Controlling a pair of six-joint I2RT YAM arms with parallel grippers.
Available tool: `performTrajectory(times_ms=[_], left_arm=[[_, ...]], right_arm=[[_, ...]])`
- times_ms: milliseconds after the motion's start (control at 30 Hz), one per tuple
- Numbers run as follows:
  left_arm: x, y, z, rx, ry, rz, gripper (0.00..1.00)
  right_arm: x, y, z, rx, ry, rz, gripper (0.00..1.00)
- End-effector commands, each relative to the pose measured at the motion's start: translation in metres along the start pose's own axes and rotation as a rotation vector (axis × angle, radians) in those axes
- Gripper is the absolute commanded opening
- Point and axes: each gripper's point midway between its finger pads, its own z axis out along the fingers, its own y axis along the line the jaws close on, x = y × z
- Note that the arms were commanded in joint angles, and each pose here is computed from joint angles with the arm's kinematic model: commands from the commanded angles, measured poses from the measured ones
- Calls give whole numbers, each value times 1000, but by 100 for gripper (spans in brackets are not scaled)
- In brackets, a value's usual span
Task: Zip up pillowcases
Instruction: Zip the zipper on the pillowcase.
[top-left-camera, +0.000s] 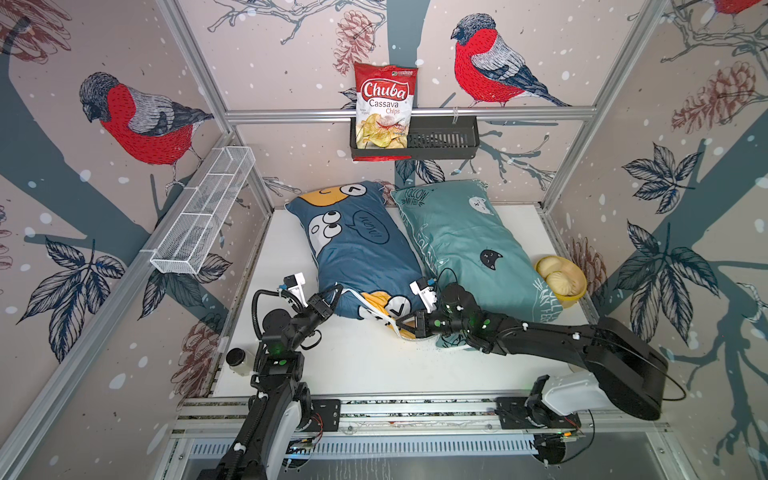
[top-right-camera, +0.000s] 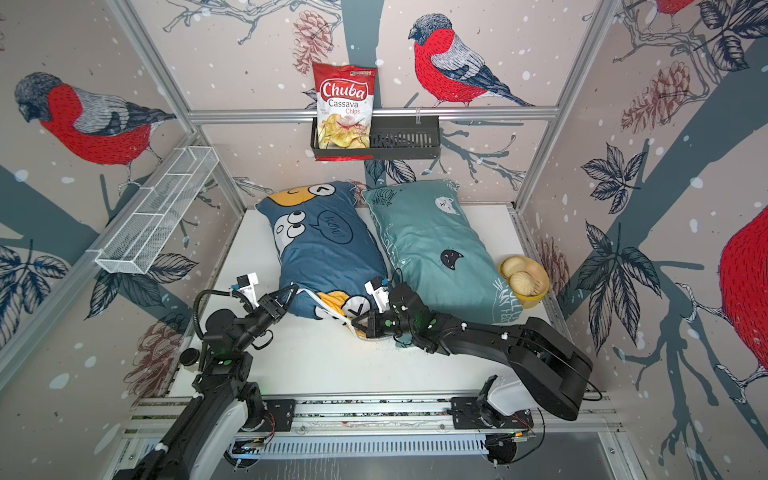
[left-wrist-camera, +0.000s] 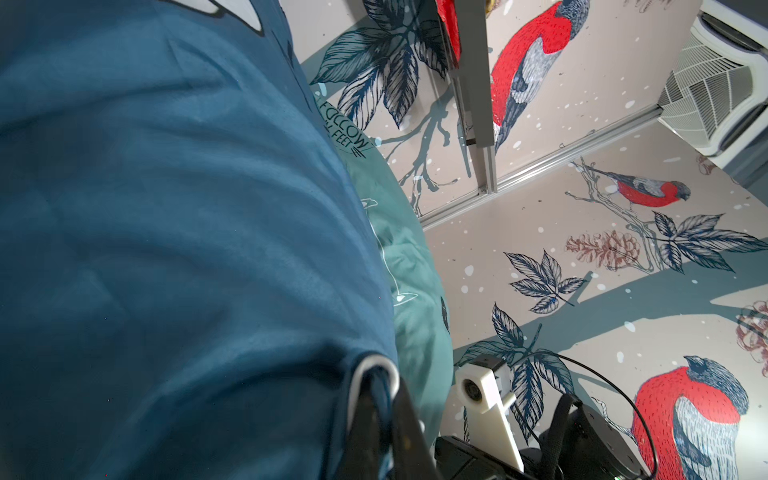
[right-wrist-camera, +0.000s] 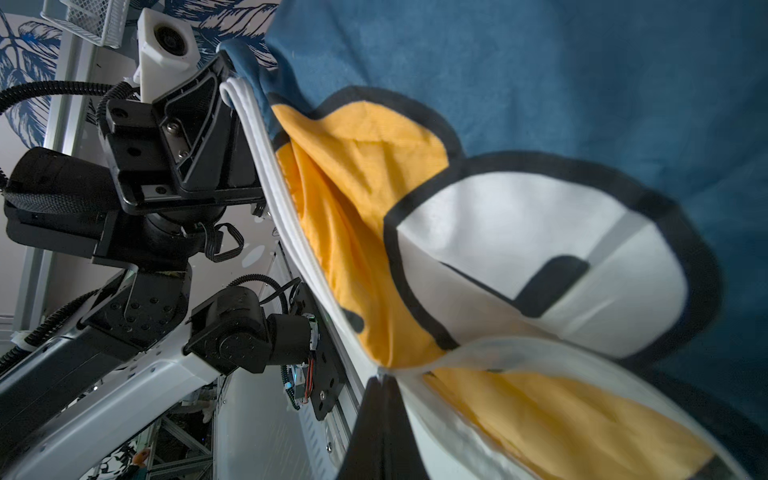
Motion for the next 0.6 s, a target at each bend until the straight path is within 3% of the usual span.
performTrajectory(times_ms=[0,567], left_arm=[[-22,-4,-2,-4,-88,49,0],[-56,13,-22,-68,-220,21,0]], right_arm=[[9,-16,-2,70,16,0,0],[40,-73,-27,273,24,66,0]])
